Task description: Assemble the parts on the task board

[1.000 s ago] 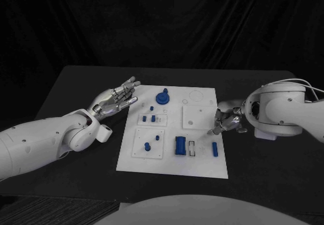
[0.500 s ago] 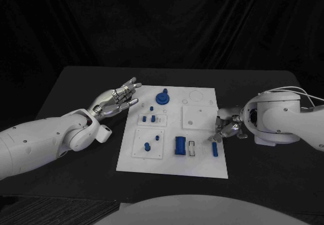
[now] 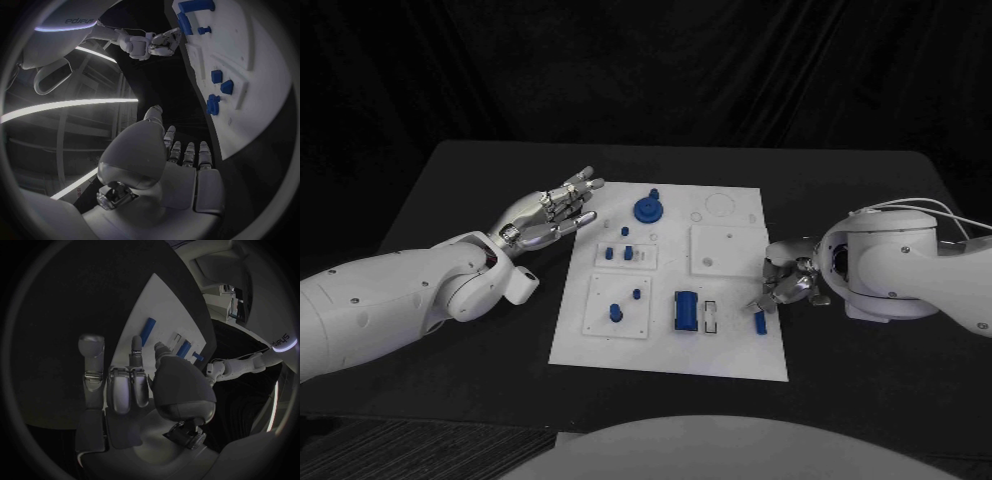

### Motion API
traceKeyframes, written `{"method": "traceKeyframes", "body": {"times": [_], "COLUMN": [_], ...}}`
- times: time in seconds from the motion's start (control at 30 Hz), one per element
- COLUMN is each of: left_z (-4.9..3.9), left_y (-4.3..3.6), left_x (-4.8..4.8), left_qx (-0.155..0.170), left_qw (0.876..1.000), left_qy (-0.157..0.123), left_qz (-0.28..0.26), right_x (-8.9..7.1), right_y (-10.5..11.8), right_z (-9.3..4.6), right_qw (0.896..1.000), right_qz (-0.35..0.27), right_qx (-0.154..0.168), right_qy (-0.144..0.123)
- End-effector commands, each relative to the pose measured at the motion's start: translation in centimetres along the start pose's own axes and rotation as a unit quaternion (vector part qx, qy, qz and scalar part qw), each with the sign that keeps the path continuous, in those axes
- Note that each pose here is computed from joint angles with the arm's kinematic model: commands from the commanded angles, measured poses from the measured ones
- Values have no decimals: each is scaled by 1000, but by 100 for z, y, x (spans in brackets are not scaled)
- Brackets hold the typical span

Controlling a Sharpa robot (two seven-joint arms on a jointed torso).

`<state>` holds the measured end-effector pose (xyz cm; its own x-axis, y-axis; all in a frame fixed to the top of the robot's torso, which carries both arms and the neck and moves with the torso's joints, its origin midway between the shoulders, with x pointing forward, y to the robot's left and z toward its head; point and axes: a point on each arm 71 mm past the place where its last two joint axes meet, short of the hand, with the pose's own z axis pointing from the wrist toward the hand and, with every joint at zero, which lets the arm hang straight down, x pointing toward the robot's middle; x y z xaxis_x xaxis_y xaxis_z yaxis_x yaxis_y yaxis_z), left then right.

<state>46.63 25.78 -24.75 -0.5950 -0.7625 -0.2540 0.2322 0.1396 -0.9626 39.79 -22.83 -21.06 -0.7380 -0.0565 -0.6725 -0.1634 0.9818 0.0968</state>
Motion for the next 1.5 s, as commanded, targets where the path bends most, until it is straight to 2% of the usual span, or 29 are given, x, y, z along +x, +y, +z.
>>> {"method": "traceKeyframes", "body": {"times": [0.03,0.67,1.03,1.23,1.5], "left_z": [-7,2,3,4,5], "left_y": [-112,-90,-76,-69,-56], "left_x": [16,20,20,24,23], "left_qx": [81,72,65,61,55], "left_qw": [997,997,997,997,997], "left_qy": [10,21,28,33,39], "left_qz": [-7,-16,-23,-26,-31], "right_x": [45,212,197,234,248], "right_y": [-19,78,116,72,31], "right_z": [18,117,98,65,12], "right_qw": [1000,1000,998,993,971], "right_qz": [-6,2,38,114,240], "right_qx": [11,2,-8,-12,-16], "right_qy": [3,-6,-48,-29,15]}}
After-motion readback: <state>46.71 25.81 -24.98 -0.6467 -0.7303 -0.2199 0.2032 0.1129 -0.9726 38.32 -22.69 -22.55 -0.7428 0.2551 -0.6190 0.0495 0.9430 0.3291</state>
